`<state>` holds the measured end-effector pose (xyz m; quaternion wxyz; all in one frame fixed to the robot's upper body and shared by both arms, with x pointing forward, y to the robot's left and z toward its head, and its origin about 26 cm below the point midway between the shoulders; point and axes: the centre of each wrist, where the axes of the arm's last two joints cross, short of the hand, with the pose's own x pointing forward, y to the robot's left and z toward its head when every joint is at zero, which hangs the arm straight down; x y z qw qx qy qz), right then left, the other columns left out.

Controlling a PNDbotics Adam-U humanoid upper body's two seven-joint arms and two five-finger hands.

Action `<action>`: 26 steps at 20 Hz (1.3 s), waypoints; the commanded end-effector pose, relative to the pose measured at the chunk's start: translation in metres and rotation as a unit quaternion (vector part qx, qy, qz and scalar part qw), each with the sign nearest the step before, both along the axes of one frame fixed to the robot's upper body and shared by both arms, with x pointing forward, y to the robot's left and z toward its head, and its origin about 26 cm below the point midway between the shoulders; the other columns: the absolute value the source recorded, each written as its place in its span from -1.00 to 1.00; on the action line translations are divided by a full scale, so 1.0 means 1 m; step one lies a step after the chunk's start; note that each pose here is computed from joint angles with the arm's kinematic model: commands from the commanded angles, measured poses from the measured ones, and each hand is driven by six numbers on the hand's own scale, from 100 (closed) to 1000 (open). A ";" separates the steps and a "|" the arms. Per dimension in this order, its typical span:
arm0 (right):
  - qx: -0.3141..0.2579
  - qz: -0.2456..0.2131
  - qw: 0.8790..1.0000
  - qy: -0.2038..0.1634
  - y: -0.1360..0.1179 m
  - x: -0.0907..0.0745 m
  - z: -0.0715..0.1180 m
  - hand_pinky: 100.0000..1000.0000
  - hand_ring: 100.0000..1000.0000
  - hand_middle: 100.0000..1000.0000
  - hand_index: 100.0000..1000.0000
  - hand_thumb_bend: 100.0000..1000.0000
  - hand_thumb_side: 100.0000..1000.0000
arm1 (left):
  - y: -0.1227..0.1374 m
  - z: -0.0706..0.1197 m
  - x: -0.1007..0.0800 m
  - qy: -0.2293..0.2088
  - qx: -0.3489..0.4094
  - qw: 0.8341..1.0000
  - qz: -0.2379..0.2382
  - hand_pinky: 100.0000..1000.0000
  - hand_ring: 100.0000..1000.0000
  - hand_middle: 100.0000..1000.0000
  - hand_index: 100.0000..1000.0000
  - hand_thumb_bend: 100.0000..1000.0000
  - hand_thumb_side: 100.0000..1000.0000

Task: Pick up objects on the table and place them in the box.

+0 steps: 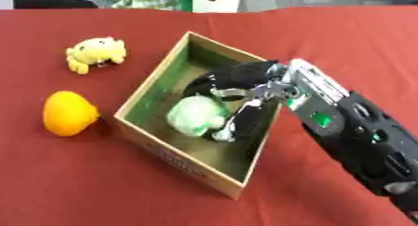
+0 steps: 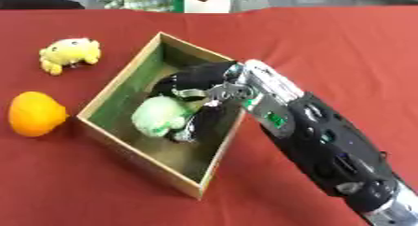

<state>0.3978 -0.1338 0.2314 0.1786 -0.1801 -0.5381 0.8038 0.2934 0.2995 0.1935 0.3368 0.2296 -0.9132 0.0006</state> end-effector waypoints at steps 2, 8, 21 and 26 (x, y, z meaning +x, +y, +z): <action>0.019 0.007 1.000 -0.024 -0.001 -0.005 0.026 0.91 1.00 0.95 1.00 0.71 0.31 | 0.002 0.009 -0.003 -0.013 0.013 1.000 0.000 0.02 0.00 0.39 0.42 -1.00 0.01; 0.084 0.009 0.996 -0.043 -0.014 -0.017 0.059 0.91 1.00 0.92 1.00 0.69 0.40 | 0.003 0.009 -0.003 -0.012 0.014 1.000 0.001 0.02 0.00 0.39 0.42 -1.00 0.01; 0.321 0.014 0.945 -0.063 -0.067 -0.074 0.128 0.87 0.87 0.80 1.00 0.51 0.64 | 0.002 0.024 0.000 -0.019 0.046 0.999 0.005 0.03 0.03 0.40 0.43 -1.00 -0.10; 0.442 -0.012 0.894 -0.075 -0.092 -0.098 0.135 0.81 0.80 0.72 1.00 0.16 0.71 | 0.004 0.048 0.002 -0.034 0.121 0.991 0.037 0.04 0.07 0.41 0.46 -1.00 -0.21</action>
